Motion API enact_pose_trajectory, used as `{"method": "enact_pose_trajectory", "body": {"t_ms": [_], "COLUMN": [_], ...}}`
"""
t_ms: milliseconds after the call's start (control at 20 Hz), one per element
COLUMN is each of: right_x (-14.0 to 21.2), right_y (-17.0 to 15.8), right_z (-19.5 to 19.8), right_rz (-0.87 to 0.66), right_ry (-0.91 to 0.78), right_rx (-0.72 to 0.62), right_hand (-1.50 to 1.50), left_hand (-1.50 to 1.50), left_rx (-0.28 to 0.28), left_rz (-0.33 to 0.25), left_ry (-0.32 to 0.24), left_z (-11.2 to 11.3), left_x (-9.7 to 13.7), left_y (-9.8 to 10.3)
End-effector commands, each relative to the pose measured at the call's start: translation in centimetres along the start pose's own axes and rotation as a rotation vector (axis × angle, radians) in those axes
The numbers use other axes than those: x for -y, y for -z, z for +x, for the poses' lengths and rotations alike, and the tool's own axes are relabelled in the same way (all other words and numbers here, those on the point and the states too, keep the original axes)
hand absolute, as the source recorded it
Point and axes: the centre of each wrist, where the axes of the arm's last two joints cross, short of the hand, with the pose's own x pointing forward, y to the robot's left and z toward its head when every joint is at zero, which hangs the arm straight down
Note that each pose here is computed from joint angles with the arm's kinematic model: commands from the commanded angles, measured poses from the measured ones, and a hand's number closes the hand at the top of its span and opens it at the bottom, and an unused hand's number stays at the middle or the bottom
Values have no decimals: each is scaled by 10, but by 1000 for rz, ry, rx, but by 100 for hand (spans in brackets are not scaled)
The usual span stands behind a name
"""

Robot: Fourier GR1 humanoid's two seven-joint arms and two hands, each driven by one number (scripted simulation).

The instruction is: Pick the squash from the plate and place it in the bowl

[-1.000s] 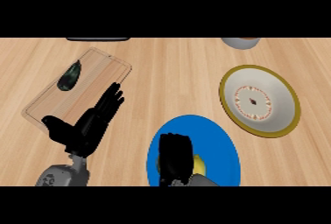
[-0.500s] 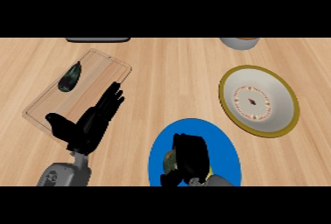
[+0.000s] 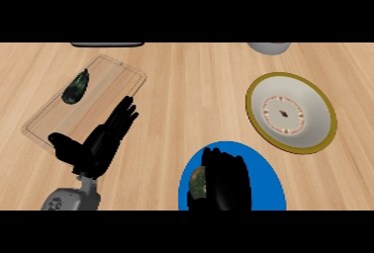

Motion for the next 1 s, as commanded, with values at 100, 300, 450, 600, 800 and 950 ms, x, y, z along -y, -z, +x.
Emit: {"method": "enact_pose_trajectory", "body": {"t_ms": [100, 300, 450, 600, 800, 950], "right_x": [61, 98, 119, 129, 151, 160], "right_y": [-43, -61, -50, -53, -31, -20], "right_z": [9, 5, 6, -4, -11, -22], "right_rz": [-207, -287, -334, -374, -384, -430], "right_ry": [33, 8, 21, 71, 78, 85], "right_rx": [-70, -91, -108, -117, -128, -159], "right_hand": [150, 150, 150, 150, 150, 150], "left_hand": [0, 0, 0, 0, 0, 0], "left_rx": [-10, 12, 10, 8, 14, 2], "left_rz": [-3, 4, -10, -3, 9, 0], "left_ry": [-7, 11, 0, -6, 15, -2], "left_z": [2, -4, 13, 11, 1, -4], "left_x": [-1, 5, 8, -1, 0, 18], "left_y": [-12, -1, 4, 12, -4, -3]}}
